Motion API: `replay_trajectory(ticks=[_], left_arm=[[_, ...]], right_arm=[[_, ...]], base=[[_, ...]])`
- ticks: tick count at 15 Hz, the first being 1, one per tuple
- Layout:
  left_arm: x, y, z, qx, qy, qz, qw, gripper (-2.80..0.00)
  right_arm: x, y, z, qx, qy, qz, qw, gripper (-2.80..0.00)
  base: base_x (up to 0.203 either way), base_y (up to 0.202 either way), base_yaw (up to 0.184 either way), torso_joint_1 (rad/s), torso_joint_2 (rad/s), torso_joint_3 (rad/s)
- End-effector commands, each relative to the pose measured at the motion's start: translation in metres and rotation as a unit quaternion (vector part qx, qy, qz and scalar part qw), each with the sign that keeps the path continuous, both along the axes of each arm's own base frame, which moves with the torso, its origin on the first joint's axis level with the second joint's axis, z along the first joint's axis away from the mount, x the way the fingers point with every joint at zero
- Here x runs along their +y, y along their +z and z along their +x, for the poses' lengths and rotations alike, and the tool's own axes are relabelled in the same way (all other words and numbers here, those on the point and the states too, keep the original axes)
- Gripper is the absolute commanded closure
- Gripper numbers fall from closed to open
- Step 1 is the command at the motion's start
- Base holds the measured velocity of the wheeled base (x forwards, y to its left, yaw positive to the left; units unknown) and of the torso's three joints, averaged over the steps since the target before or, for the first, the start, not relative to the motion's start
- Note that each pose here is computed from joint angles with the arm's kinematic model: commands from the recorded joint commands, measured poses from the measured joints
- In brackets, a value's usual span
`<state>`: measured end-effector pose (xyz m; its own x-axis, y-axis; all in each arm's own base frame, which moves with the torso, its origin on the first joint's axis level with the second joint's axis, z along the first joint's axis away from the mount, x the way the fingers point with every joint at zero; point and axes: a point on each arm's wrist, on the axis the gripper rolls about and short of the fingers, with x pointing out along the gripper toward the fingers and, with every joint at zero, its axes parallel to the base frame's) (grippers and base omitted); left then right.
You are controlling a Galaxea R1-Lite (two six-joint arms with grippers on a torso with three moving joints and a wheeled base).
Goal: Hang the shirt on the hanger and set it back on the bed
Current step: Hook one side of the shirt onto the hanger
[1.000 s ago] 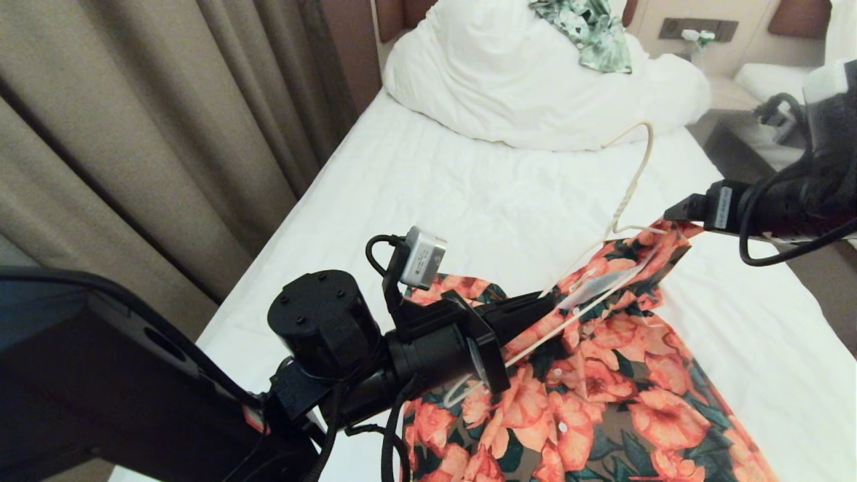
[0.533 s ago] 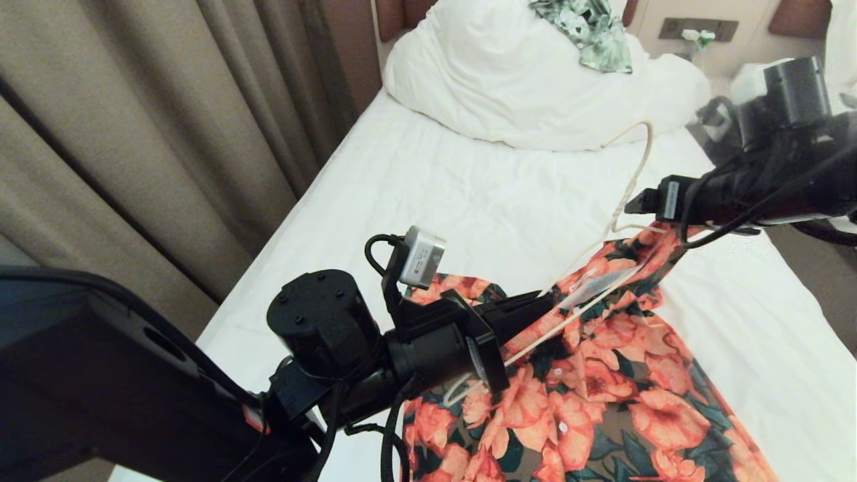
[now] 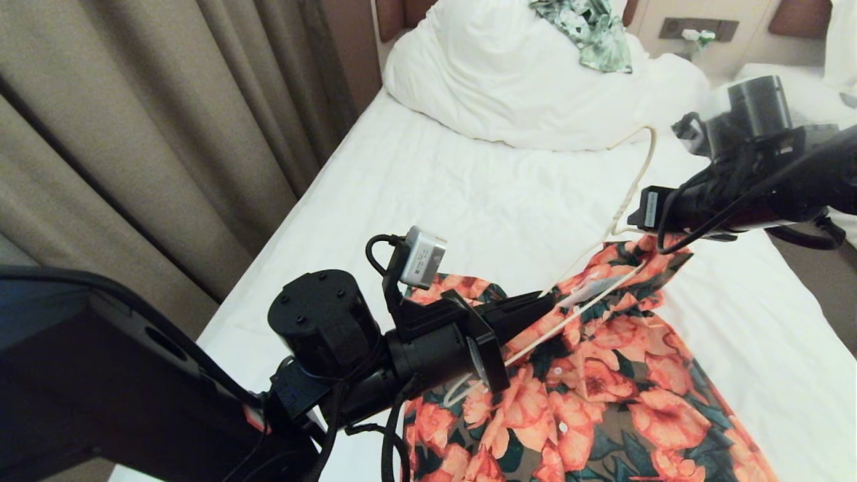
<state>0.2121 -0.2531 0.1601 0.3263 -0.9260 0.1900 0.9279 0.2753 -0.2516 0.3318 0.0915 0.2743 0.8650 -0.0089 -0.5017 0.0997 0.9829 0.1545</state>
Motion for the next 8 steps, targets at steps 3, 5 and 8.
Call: replay_trajectory(ticks=[3,5,8], left_arm=[[0.000,0.000,0.000,-0.002,-0.001,-0.003,1.0000,0.00],[-0.001,-0.001,0.000,-0.003,-0.001,-0.003,1.0000,0.00],[-0.003,-0.005,0.000,0.001,-0.001,-0.003,1.0000,0.00]], right_arm=[[-0.001,0.006,-0.001,-0.010,-0.002,0.002,1.000,0.00],[-0.002,0.014,-0.005,-0.021,-0.002,0.005,1.000,0.00],[-0.005,0.035,-0.019,-0.054,-0.001,0.014,0.998,0.00]], base=[[0.000,0.000,0.000,0.000,0.00,0.000],[0.000,0.000,0.000,0.000,0.00,0.000],[0.000,0.000,0.000,0.000,0.00,0.000]])
